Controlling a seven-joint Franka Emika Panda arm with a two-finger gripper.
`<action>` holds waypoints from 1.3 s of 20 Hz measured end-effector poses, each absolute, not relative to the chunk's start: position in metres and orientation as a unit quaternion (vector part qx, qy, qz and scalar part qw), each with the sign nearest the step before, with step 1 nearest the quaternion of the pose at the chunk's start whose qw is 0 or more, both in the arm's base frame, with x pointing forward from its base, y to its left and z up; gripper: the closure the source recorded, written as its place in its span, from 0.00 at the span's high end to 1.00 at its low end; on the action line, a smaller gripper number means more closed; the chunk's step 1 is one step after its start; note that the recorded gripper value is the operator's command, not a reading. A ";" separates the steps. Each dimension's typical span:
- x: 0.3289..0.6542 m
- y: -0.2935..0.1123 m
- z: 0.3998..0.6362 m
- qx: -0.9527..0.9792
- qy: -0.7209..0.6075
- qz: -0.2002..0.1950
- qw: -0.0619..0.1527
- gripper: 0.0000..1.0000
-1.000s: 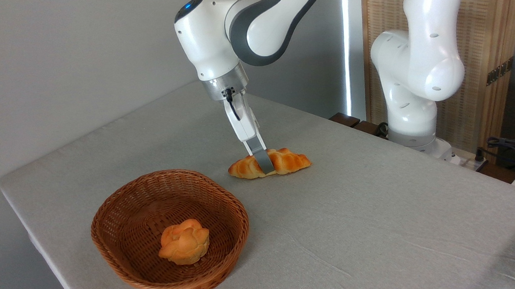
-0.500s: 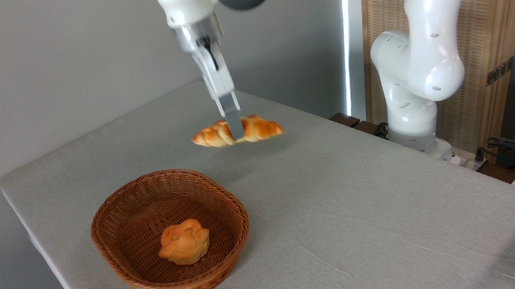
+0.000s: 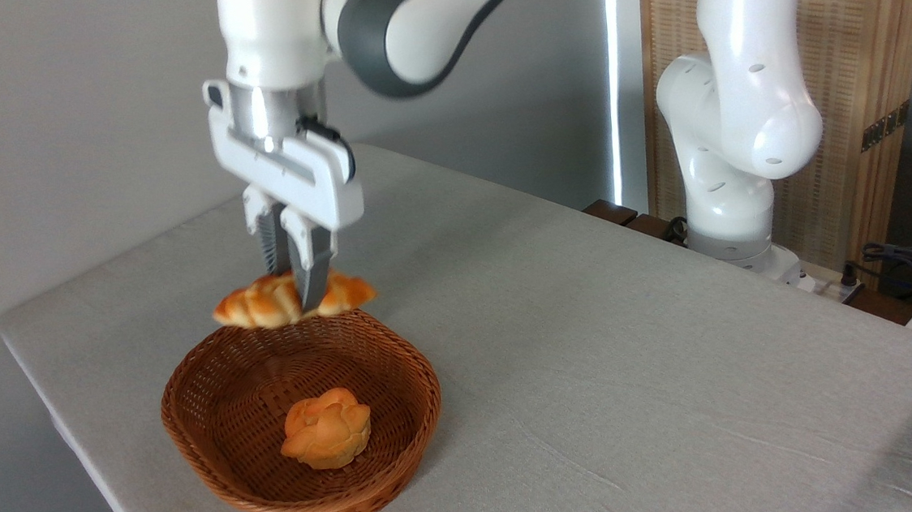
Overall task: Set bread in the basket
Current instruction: 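Lower the croissant into the basket beside the bun and open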
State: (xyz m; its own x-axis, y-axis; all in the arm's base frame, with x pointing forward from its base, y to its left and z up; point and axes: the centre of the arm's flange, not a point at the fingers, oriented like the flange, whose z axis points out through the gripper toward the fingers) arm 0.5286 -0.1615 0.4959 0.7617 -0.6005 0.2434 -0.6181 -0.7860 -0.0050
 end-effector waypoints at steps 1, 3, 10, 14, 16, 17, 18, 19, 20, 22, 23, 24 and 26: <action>0.536 -0.163 0.487 0.942 -0.310 0.124 0.039 0.32; 0.546 -0.165 0.473 0.947 -0.291 0.134 0.039 0.33; 0.561 -0.162 0.460 0.950 -0.269 0.157 0.040 0.74; 0.563 -0.163 0.449 0.951 -0.269 0.147 0.038 1.00; 0.564 -0.164 0.446 0.951 -0.271 0.145 0.038 1.00; 0.564 -0.164 0.445 0.950 -0.274 0.144 0.037 1.00; 0.564 -0.164 0.445 0.949 -0.278 0.144 0.037 1.00; 0.564 -0.164 0.445 0.948 -0.281 0.144 0.036 1.00; 0.564 -0.164 0.445 0.948 -0.282 0.144 0.036 1.00; 0.564 -0.164 0.445 0.948 -0.283 0.144 0.036 1.00; 0.564 -0.164 0.445 0.948 -0.283 0.145 0.036 1.00; 0.564 -0.164 0.445 0.948 -0.283 0.145 0.036 1.00; 0.564 -0.164 0.446 0.947 -0.283 0.145 0.036 1.00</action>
State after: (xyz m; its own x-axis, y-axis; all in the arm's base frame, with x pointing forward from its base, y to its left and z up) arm 0.5642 -0.1638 0.4463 0.7976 -0.5257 0.2958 -0.5464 -0.8374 -0.0146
